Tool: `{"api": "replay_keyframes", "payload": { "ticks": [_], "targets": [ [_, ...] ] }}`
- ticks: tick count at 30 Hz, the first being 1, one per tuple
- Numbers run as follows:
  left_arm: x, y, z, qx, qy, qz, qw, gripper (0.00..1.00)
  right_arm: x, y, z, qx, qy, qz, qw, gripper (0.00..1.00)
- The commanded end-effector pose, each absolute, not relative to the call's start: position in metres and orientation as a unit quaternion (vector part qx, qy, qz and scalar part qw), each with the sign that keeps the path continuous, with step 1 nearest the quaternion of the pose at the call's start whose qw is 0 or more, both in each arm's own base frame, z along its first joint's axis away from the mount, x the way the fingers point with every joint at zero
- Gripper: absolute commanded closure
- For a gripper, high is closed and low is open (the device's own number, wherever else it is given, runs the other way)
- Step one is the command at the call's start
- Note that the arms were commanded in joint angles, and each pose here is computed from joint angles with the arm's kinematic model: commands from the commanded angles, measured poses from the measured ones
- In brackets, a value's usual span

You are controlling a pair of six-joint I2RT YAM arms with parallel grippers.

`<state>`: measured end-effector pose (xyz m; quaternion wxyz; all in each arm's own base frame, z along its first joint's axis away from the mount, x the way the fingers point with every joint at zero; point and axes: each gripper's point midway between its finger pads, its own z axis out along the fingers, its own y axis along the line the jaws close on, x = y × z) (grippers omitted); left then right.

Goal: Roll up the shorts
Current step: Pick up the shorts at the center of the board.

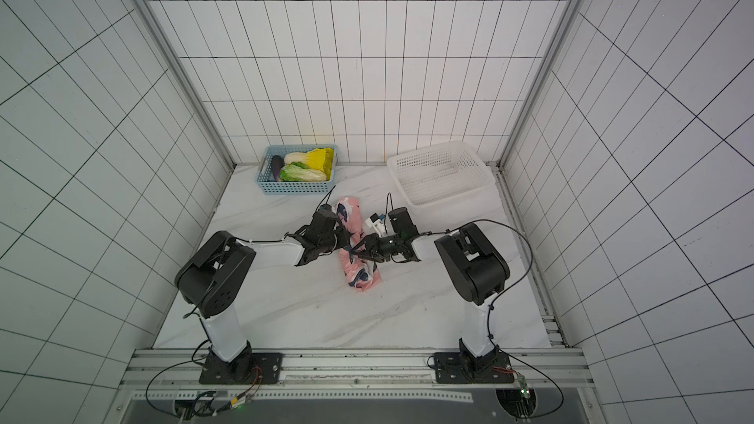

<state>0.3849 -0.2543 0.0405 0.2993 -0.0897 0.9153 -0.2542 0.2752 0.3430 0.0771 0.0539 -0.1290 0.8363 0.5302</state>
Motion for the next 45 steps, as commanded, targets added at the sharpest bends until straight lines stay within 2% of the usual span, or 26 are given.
{"api": "replay_keyframes", "payload": {
  "ticks": [1, 5, 17, 25, 30, 35, 37, 40, 42, 45],
  "targets": [
    [0.362, -0.245, 0.011, -0.076, 0.942, -0.211, 0.25, 0.89, 0.285, 0.307, 0.079, -0.11, 0.873, 0.466, 0.093, 0.41],
    [0.359, -0.244, 0.016, -0.067, 0.943, -0.21, 0.249, 0.9, 0.301, 0.295, 0.083, -0.1, 0.886, 0.437, 0.116, 0.33],
    [0.349, -0.243, 0.019, -0.062, 0.942, -0.221, 0.243, 0.86, 0.349, 0.318, 0.05, -0.065, 0.886, 0.449, 0.097, 0.31],
    [0.349, -0.246, 0.021, -0.062, 0.941, -0.229, 0.241, 0.85, 0.334, 0.347, 0.04, -0.062, 0.857, 0.507, 0.072, 0.3],
    [0.348, -0.241, 0.018, -0.068, 0.942, -0.223, 0.24, 0.84, 0.325, 0.359, 0.041, -0.089, 0.858, 0.502, 0.06, 0.32],
    [0.344, -0.241, 0.016, -0.063, 0.943, -0.23, 0.234, 0.85, 0.321, 0.365, 0.042, -0.1, 0.848, 0.518, 0.045, 0.44],
    [0.342, -0.241, 0.014, -0.058, 0.943, -0.233, 0.229, 0.85, 0.319, 0.367, 0.042, -0.103, 0.845, 0.524, 0.036, 0.56],
    [0.34, -0.242, 0.013, -0.053, 0.943, -0.24, 0.223, 0.85, 0.318, 0.369, 0.041, -0.104, 0.842, 0.529, 0.03, 0.62],
    [0.34, -0.242, 0.013, -0.052, 0.942, -0.249, 0.218, 0.84, 0.317, 0.371, 0.043, -0.104, 0.836, 0.538, 0.025, 0.63],
    [0.339, -0.243, 0.015, -0.045, 0.941, -0.26, 0.213, 0.82, 0.315, 0.374, 0.046, -0.112, 0.826, 0.552, 0.012, 0.74]
  ]
}}
